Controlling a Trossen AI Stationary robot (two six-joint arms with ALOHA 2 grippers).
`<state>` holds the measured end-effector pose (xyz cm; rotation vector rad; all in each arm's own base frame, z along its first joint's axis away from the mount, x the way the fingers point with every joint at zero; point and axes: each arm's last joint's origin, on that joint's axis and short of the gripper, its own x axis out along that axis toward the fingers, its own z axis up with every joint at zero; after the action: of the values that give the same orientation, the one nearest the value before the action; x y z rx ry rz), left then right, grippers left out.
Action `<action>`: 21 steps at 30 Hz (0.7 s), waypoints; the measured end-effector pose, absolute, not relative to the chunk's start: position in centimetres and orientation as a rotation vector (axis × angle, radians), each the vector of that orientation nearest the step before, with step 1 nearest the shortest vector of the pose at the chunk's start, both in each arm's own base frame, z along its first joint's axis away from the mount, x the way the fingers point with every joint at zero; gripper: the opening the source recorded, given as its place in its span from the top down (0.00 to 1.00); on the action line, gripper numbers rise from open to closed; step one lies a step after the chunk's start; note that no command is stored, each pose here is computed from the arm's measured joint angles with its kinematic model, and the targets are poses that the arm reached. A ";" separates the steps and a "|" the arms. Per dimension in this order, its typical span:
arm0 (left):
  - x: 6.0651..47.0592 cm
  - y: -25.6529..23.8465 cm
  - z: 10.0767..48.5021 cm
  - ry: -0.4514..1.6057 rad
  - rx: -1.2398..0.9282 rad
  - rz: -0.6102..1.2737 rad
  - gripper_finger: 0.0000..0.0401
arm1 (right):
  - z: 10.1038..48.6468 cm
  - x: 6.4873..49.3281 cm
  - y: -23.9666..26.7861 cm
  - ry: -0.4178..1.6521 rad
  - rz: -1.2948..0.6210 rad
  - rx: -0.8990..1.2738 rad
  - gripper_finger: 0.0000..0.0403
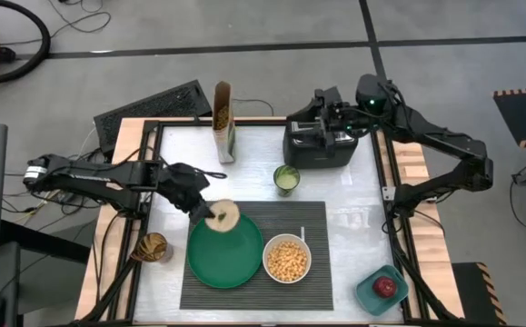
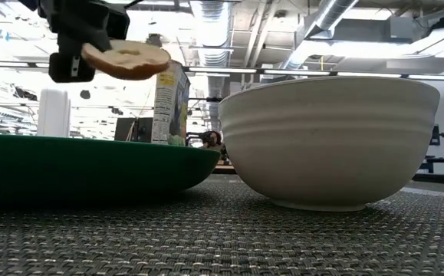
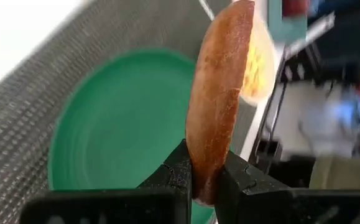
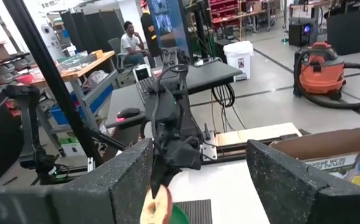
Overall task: Arrange a breakfast setting
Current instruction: Put the bagel on the green plate
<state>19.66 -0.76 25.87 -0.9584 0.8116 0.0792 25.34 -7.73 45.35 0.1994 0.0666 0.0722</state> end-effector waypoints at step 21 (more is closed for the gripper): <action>24.4 -1.7 16.3 1.165 -0.860 -0.348 0.95 | 44.6 26.0 -7.2 0.118 0.094 0.217 0.29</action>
<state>24.40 -1.70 16.33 -0.8605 1.1654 -0.3480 26.02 -7.20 44.61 0.2169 0.1176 0.0940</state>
